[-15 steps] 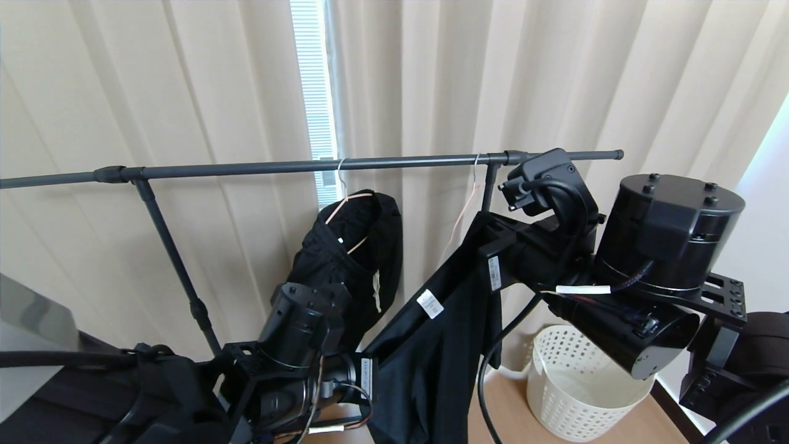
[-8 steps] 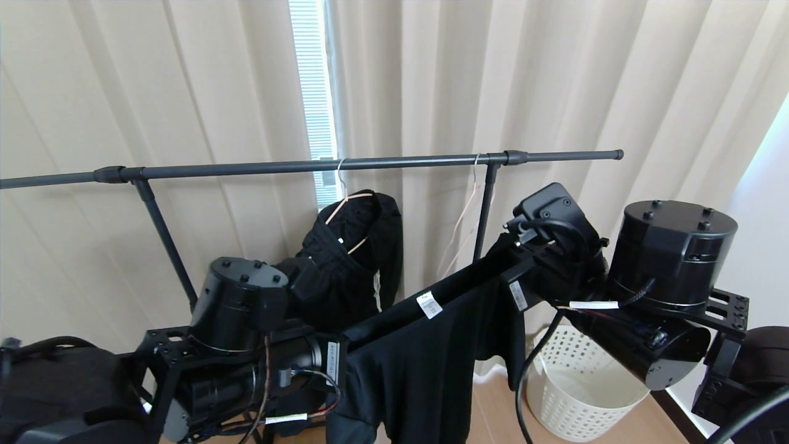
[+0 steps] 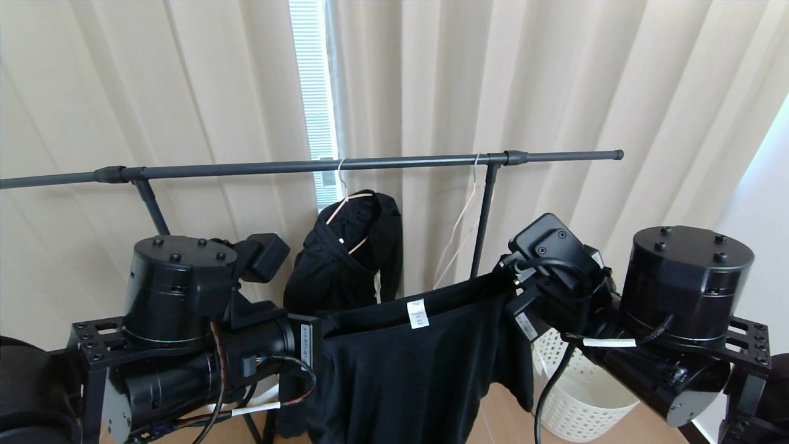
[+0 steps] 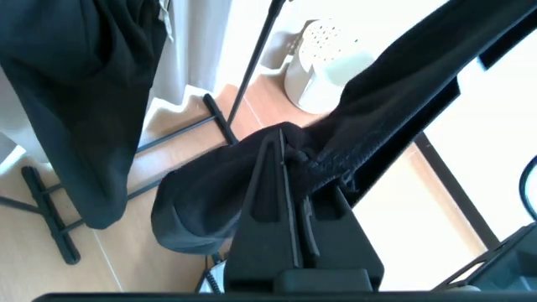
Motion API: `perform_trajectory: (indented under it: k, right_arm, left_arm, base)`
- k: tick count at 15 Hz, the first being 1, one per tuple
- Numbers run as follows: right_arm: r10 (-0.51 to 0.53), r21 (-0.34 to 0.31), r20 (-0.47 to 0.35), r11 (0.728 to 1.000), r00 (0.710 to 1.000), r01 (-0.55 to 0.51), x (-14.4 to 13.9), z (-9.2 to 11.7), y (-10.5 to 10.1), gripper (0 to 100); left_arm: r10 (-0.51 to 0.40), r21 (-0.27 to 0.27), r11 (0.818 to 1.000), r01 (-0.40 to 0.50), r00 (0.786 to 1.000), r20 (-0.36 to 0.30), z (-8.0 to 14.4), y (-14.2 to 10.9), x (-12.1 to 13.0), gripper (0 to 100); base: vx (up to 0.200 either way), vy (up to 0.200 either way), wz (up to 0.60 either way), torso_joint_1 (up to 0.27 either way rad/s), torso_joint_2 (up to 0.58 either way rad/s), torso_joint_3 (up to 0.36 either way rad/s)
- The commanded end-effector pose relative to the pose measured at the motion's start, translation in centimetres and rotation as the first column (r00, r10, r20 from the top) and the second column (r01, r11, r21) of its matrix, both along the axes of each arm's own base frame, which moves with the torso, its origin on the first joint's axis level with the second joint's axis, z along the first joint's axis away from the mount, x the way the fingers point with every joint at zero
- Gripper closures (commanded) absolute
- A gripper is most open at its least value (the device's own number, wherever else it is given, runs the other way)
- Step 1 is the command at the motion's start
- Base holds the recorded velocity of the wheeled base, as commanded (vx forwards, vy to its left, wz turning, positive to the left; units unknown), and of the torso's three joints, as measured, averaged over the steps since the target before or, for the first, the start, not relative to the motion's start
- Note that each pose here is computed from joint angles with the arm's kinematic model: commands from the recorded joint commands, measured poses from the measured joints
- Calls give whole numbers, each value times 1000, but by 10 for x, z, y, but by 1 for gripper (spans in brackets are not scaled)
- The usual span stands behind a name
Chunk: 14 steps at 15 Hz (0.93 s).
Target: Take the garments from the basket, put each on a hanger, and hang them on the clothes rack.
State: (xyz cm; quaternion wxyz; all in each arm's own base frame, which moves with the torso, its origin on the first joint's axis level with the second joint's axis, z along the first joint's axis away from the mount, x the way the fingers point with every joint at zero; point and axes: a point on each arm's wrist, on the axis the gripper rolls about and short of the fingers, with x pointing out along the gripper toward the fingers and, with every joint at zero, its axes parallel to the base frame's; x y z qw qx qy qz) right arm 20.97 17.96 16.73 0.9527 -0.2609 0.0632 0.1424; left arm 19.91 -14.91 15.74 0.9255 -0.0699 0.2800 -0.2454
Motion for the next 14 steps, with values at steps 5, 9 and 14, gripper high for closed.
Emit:
perform_trajectory:
  k: [5, 9, 14]
  right_arm:
    - [62, -71, -27, 995, 998, -63, -23, 2, -3, 100]
    - [200, -97, -60, 974, 978, -205, -54, -2, 12, 100]
    - [323, 12, -132, 946, 937, -324, -74, -11, 48, 100]
  left_arm:
    - [12, 35, 999, -14, 999, 48, 5, -5, 36, 100]
    - [-8, 89, 996, 1, 997, 81, 35, -18, 68, 100]
    - [-110, 13, 994, 109, 979, 170, 71, -38, 83, 100]
  base:
    - [0, 0, 0, 0, 0, 0]
    - [0, 0, 0, 0, 0, 0]
    - [0, 0, 0, 0, 0, 0]
